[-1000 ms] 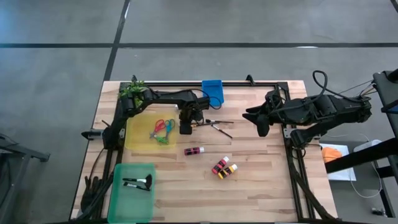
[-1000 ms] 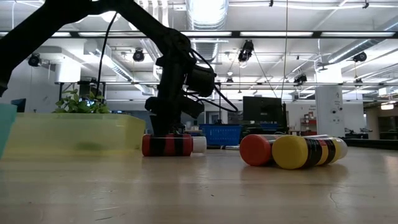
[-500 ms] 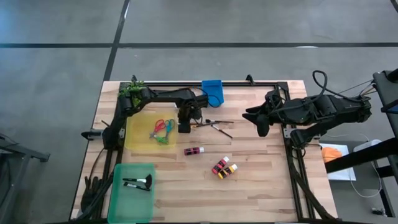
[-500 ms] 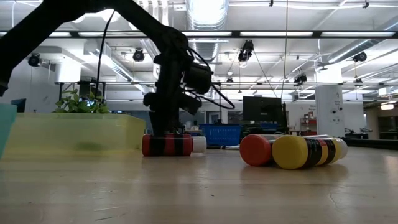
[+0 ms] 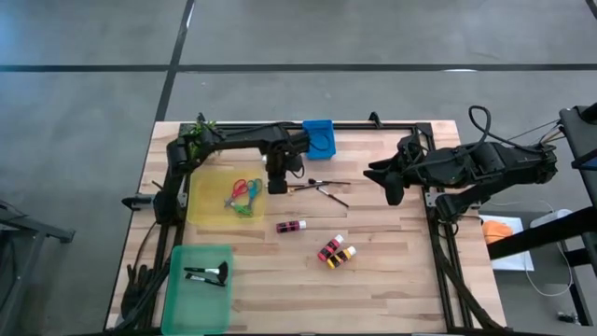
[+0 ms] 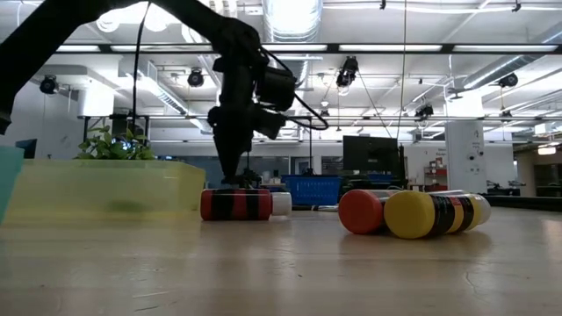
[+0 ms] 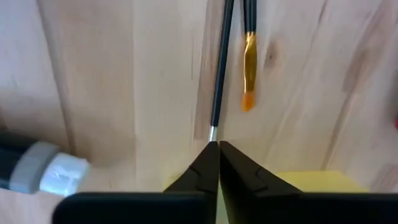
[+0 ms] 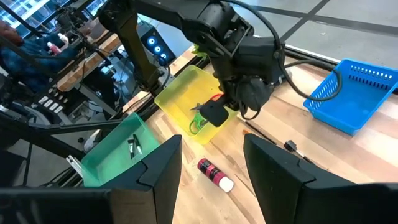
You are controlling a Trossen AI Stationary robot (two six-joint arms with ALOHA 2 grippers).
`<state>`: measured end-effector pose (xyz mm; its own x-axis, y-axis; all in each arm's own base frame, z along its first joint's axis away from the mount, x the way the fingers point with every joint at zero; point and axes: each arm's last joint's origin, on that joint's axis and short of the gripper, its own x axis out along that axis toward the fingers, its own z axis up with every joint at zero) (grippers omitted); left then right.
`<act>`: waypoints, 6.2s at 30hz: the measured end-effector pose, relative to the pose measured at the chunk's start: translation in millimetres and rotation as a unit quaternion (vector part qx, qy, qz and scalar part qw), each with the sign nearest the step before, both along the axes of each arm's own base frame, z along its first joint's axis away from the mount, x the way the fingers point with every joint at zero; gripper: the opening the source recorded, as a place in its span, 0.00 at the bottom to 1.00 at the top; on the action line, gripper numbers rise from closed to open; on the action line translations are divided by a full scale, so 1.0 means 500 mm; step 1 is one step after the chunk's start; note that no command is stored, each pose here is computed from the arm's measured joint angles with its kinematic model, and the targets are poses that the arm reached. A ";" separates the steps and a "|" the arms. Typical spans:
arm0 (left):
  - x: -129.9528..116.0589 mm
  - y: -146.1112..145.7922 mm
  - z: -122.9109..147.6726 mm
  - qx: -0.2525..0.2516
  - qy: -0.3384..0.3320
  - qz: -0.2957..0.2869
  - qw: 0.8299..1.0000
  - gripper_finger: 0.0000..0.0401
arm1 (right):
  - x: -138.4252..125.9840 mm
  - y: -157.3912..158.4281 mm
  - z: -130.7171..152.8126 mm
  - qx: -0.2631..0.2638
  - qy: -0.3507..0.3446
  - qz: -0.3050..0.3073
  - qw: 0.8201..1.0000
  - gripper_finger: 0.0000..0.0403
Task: Pick & Place Paint Supplies
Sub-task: Put the eyeshadow brush into the blue bin, then put the yellow paint brush into the blue bin
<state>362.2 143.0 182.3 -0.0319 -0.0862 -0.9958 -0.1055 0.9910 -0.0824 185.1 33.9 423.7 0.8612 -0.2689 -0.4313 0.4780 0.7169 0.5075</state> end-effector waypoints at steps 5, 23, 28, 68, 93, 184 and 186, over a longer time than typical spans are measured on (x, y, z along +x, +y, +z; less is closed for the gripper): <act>-0.011 -0.004 -0.019 0.001 0.021 0.004 1.000 0.17 | 0.000 0.000 -0.002 -0.001 0.001 -0.002 1.000 0.42; -0.038 -0.014 -0.082 -0.006 0.038 -0.012 0.999 0.20 | 0.002 0.000 -0.005 0.006 0.002 -0.005 1.000 0.42; -0.038 -0.014 -0.091 -0.008 0.041 -0.019 0.999 0.20 | 0.002 0.000 -0.005 0.008 0.001 -0.006 1.000 0.42; -0.002 -0.039 0.099 -0.114 -0.058 -0.007 0.992 0.00 | 0.002 0.000 -0.006 0.006 0.002 -0.005 1.000 0.42; -0.441 -0.470 0.151 -0.278 -0.003 0.223 0.934 0.00 | -0.005 -0.032 -0.003 -0.005 0.003 -0.051 0.999 0.42; -0.021 -0.053 -0.089 0.013 -0.182 -0.060 0.981 0.36 | -0.021 -0.033 0.003 -0.014 0.002 -0.030 0.999 0.42; -0.022 -0.052 -0.093 0.024 -0.180 -0.059 0.982 0.35 | -0.021 -0.033 0.003 -0.013 0.002 -0.030 0.999 0.42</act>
<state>351.1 116.9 136.0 0.3155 -0.0549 -0.9473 0.0368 0.9983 -0.0456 174.7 17.6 425.1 0.8415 -0.3310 -0.4270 0.5224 0.7001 0.4868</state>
